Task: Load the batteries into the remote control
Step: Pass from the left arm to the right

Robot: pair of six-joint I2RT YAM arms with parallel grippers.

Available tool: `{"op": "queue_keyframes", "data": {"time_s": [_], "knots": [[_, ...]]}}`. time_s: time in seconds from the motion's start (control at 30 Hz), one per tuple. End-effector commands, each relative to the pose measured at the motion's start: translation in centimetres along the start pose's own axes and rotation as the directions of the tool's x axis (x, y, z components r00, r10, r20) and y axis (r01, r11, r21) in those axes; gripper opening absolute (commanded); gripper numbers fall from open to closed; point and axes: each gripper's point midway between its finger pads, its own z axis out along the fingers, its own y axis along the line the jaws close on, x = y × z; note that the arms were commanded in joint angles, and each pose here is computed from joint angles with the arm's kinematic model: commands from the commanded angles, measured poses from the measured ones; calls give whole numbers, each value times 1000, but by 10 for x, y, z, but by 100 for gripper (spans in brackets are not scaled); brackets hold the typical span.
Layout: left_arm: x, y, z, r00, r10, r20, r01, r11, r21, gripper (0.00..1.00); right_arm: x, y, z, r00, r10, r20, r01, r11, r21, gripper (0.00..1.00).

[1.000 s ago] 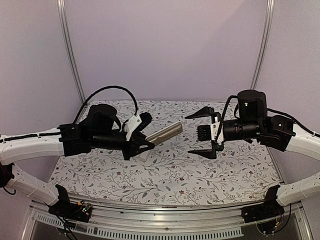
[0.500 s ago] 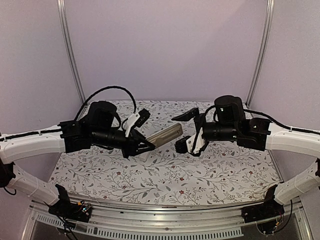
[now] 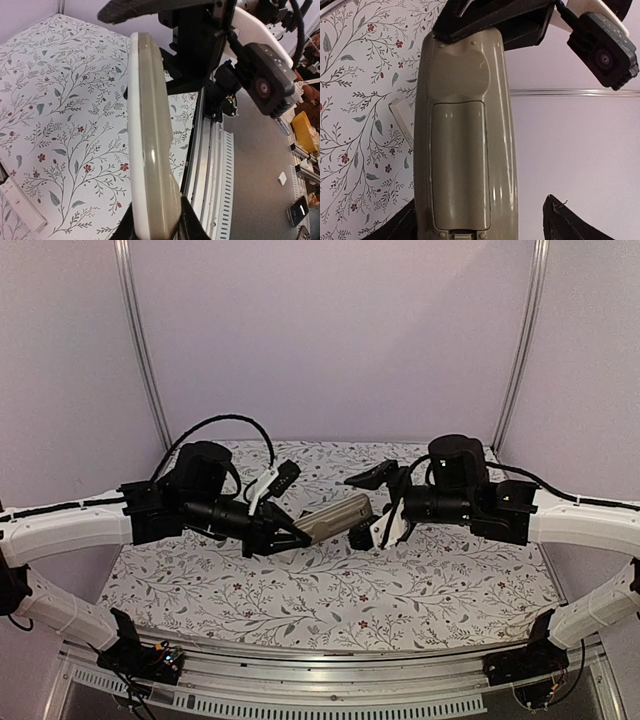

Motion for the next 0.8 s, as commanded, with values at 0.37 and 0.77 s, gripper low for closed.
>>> {"op": "queue_keyframes", "data": {"time_s": [0.37, 0.77], "knots": [[-8, 4, 1, 1000, -5, 24, 5, 1000, 14, 0, -9, 2, 5, 995, -100, -20, 101, 994, 46, 41], [-13, 20, -9, 997, 75, 33, -71, 992, -107, 73, -10, -3, -1, 999, 50, -19, -49, 998, 41, 25]]}}
